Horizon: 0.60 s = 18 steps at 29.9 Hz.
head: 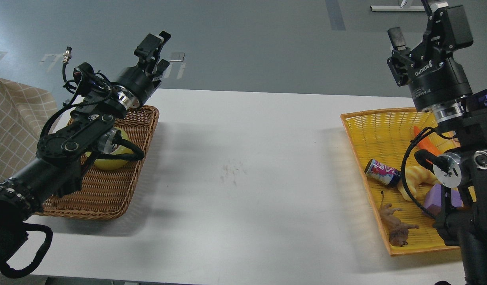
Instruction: Place and transfer tape with both arms
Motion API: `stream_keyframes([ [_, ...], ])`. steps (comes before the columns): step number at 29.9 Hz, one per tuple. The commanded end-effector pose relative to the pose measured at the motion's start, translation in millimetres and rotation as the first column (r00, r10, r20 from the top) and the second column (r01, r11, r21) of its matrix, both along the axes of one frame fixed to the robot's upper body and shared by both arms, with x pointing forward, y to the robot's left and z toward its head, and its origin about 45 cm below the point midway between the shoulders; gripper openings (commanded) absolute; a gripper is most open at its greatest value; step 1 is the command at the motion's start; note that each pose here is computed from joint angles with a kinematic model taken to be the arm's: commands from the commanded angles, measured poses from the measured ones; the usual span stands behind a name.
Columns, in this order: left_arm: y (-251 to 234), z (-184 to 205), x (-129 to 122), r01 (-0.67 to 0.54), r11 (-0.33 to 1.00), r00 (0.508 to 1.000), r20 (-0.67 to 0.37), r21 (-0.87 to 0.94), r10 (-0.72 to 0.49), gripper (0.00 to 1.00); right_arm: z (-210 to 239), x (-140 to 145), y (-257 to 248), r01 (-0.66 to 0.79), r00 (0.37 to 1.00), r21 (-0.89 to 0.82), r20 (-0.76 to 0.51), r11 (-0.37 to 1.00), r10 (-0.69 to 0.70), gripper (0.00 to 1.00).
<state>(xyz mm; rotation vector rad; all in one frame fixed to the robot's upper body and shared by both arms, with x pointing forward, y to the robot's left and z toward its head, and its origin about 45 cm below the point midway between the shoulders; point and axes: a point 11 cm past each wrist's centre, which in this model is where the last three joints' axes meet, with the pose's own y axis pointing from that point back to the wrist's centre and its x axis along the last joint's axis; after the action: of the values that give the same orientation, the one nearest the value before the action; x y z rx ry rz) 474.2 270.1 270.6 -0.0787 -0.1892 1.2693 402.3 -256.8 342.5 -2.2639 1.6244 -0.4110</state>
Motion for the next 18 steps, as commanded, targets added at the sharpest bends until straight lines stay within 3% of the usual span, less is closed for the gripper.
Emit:
stream_keyframes([
  [1,-20.6,26.4,-1.6,0.06,0.986,0.997,0.063,-0.153,-0.051,0.98,3.7,14.6,0.6,-0.018,1.0,0.055,-0.014,0.998,0.019,1.0],
  [5,-62.3,83.0,-18.8,0.206,0.924,0.968,0.208,-0.321,-0.143,0.98,21.5,31.2,-0.1,-0.056,0.998,0.162,-0.007,0.985,0.058,1.0],
  [7,-76.1,91.4,-26.5,0.243,0.89,0.96,0.227,-0.387,-0.163,0.98,26.1,32.0,12.0,-0.088,0.996,0.145,-0.003,0.985,0.09,1.0],
  [18,-73.4,84.0,-35.1,0.282,0.792,0.954,0.245,-0.541,-0.173,0.98,44.1,16.1,49.5,-0.195,0.98,0.101,0.069,0.976,0.189,1.0],
])
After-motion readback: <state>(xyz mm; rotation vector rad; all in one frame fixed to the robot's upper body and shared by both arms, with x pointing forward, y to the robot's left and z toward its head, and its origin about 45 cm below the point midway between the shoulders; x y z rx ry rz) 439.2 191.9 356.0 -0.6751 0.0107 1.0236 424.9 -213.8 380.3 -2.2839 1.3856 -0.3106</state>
